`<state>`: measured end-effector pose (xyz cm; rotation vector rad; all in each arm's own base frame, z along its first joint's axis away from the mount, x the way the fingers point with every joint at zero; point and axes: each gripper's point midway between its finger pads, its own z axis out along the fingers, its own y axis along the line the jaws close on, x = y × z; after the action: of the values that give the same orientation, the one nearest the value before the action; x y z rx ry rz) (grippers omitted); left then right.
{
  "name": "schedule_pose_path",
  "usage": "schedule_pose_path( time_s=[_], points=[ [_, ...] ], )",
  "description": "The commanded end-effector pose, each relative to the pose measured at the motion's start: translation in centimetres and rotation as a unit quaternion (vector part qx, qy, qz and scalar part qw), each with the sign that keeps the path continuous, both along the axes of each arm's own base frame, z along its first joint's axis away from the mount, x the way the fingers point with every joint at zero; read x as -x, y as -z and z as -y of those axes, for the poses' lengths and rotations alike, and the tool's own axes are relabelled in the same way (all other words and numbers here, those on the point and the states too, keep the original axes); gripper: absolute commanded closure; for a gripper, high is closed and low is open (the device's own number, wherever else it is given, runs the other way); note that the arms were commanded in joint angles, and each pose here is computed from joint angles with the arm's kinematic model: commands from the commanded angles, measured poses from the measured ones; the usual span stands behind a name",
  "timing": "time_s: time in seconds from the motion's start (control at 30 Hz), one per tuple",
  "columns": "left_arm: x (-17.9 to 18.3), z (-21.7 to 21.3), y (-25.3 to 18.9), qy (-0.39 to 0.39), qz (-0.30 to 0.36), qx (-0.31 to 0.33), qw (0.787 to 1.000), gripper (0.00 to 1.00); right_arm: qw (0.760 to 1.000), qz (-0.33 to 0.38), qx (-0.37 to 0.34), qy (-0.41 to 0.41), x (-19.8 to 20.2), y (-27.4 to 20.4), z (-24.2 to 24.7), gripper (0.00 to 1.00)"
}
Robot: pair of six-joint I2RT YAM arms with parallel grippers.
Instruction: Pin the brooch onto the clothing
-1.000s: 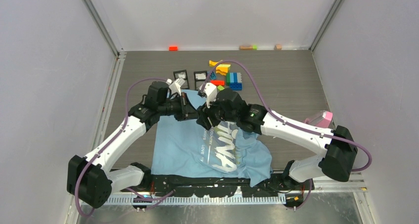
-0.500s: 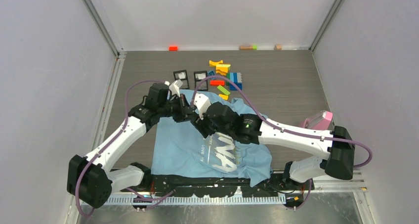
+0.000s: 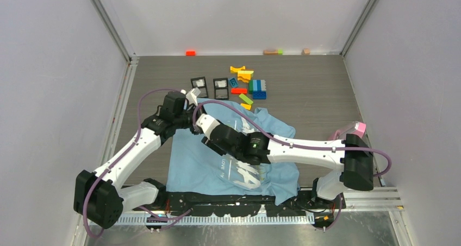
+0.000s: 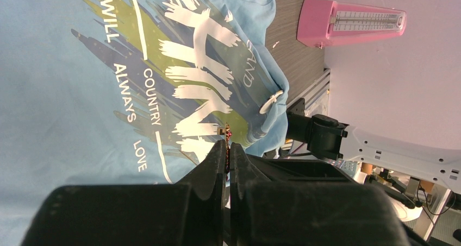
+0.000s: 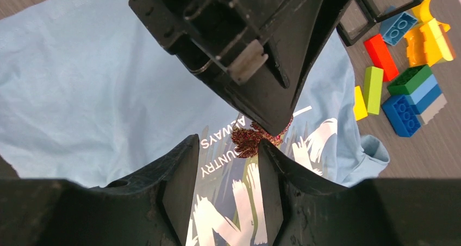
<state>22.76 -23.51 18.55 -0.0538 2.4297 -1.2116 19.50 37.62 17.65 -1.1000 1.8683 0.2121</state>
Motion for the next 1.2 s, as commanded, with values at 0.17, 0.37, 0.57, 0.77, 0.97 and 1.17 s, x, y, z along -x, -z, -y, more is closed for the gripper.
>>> schedule_pose_path(
  time_s=[0.17, 0.37, 0.57, 0.77, 0.97, 1.17],
  points=[
    [-0.3, 0.2, -1.1, 0.002, 0.019, 0.010, 1.000, 1.00, 0.994, 0.083, 0.003, 0.065, -2.2, -2.0, -0.3, 0.63],
    [-0.4, 0.3, -1.1, 0.001, 0.015, 0.012, 1.000, 1.00, 0.988, 0.124, -0.015, 0.094, -2.8, -2.4, -0.5, 0.77],
    [-0.6, 0.2, -1.4, 0.000, 0.020, 0.011, 1.000, 0.95, 0.973, 0.166, -0.024, 0.160, -3.9, -3.3, 0.7, 0.99],
    [-1.7, -2.3, -2.7, -0.042, 0.065, -0.038, 0.996, 0.42, 0.963, 0.147, -0.083, 0.208, -4.7, -4.2, 3.0, 0.99],
    [-2.8, -6.5, -3.6, -0.108, 0.113, -0.123, 0.980, 0.13, 0.945, 0.051, -0.228, 0.230, -6.4, -6.0, 6.4, 0.99],
    [-2.2, -6.0, -6.7, -0.107, 0.193, -0.066, 0.973, 0.11, 0.892, -0.021, -0.398, 0.213, -7.0, -9.9, 8.6, 1.00]
  ],
)
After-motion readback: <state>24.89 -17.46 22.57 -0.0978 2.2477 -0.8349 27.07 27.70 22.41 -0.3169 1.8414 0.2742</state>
